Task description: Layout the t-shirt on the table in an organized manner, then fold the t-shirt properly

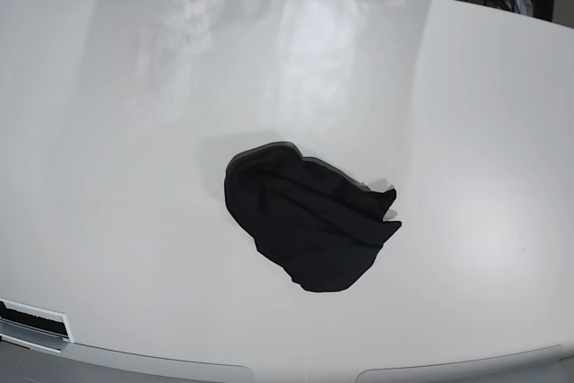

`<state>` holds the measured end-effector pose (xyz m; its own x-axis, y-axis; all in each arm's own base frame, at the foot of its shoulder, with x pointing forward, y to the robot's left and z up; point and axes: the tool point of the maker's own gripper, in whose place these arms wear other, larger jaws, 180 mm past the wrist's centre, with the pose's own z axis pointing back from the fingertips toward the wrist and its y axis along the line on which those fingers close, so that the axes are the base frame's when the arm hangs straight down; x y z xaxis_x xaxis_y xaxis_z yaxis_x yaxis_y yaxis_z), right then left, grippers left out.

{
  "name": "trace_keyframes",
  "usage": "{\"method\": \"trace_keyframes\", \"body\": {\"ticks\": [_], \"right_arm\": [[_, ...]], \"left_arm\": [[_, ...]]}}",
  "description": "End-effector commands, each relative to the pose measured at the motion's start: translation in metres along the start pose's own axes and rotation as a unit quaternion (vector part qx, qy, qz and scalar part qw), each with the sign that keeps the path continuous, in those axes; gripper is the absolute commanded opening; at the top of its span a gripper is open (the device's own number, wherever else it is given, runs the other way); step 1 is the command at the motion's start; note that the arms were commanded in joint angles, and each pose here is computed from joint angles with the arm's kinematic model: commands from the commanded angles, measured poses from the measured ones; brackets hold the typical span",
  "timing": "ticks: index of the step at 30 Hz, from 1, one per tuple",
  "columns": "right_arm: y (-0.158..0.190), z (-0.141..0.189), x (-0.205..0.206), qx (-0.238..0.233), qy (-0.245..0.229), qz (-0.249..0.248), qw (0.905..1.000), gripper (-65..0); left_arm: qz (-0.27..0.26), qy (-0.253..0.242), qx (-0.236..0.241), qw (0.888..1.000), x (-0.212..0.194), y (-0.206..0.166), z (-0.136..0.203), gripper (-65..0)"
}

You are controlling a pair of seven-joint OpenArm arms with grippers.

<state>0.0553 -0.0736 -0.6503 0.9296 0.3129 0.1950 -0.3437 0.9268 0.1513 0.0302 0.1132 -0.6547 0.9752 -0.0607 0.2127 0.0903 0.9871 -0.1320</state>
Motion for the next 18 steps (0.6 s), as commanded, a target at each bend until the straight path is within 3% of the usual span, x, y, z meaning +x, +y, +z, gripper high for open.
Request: {"method": "trace_keyframes", "body": {"ticks": [1, 18], "right_arm": [[-0.0056, 0.0002, 0.0247, -0.001, -0.024, 0.008, 0.9997, -65.0], [-0.0054, 0.0001, 0.0201, -0.002, -0.015, 0.012, 0.9998, -65.0]], "left_arm": [[-0.002, -0.006, -0.004, 1.000, 0.0030, -0.0024, 0.0000, -65.0], [-0.003, 0.004, -0.004, 1.000, -0.0012, -0.0009, 0.0005, -65.0]]}}
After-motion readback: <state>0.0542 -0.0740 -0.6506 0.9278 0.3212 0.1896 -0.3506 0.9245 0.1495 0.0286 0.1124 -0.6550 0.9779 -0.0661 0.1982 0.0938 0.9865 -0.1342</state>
